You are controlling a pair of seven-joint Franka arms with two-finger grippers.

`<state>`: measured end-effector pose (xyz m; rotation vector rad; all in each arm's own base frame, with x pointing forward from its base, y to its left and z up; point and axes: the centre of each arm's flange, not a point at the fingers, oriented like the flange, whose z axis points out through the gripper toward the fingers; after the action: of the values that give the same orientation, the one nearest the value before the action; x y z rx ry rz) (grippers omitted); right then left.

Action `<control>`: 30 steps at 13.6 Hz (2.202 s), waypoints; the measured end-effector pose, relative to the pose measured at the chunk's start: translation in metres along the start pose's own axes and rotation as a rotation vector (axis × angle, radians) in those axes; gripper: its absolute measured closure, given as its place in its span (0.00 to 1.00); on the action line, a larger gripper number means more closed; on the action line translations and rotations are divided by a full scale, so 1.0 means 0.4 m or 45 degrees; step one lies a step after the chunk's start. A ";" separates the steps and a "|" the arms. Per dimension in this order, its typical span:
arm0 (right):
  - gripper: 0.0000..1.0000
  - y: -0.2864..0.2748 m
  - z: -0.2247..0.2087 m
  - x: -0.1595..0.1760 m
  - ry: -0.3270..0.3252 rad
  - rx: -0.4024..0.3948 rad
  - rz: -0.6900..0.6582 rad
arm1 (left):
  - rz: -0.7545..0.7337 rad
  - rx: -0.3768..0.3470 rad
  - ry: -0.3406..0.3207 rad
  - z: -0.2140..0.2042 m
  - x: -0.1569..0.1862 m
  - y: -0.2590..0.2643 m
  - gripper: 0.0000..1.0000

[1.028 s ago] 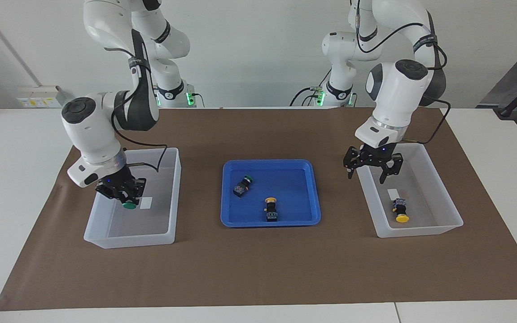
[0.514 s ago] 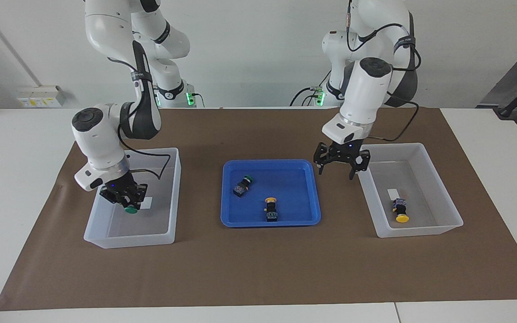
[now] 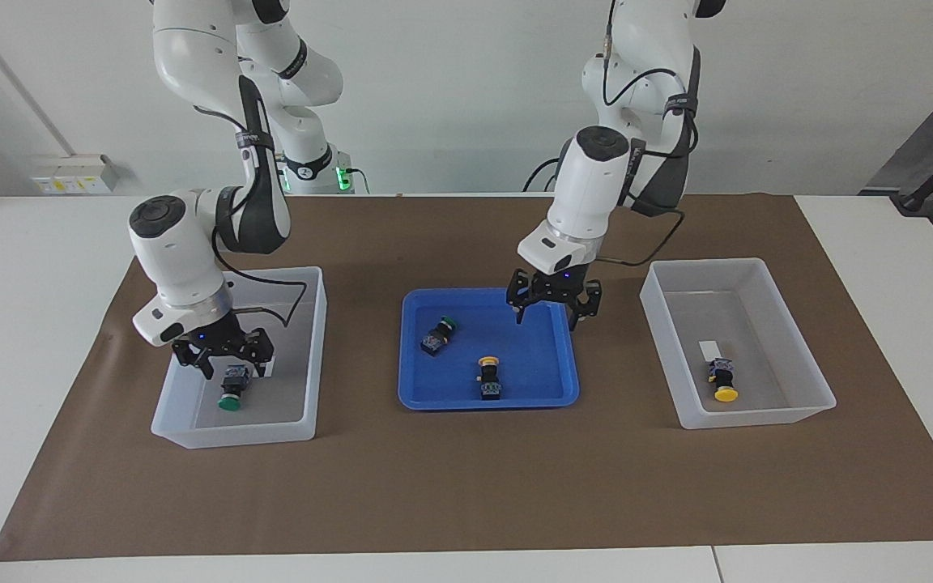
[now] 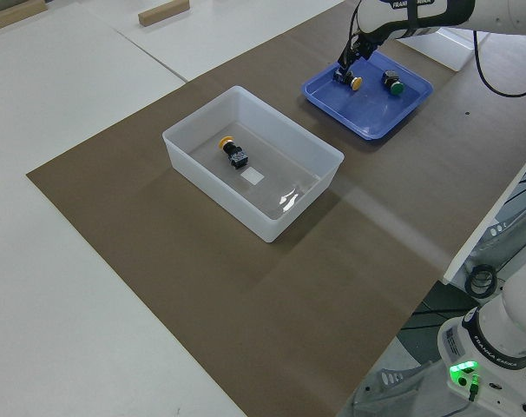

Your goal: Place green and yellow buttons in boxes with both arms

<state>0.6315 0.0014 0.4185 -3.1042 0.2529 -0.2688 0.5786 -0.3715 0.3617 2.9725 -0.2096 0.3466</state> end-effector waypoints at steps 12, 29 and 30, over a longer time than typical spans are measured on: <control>0.00 -0.446 -0.045 -0.142 -0.077 0.023 0.567 | -0.002 -0.040 0.047 0.140 -0.030 0.012 0.12; 0.00 -0.728 0.135 -0.302 -0.103 0.059 0.841 | -0.259 0.111 0.057 -0.340 0.027 -0.544 0.67; 0.00 -0.743 0.160 -0.317 -0.107 0.058 0.857 | -0.262 0.127 0.056 -0.346 0.026 -0.613 0.67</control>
<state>0.5667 0.3155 0.3425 -2.7607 1.2157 -0.1197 0.5962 -0.1106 0.4671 3.0433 0.1212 0.4073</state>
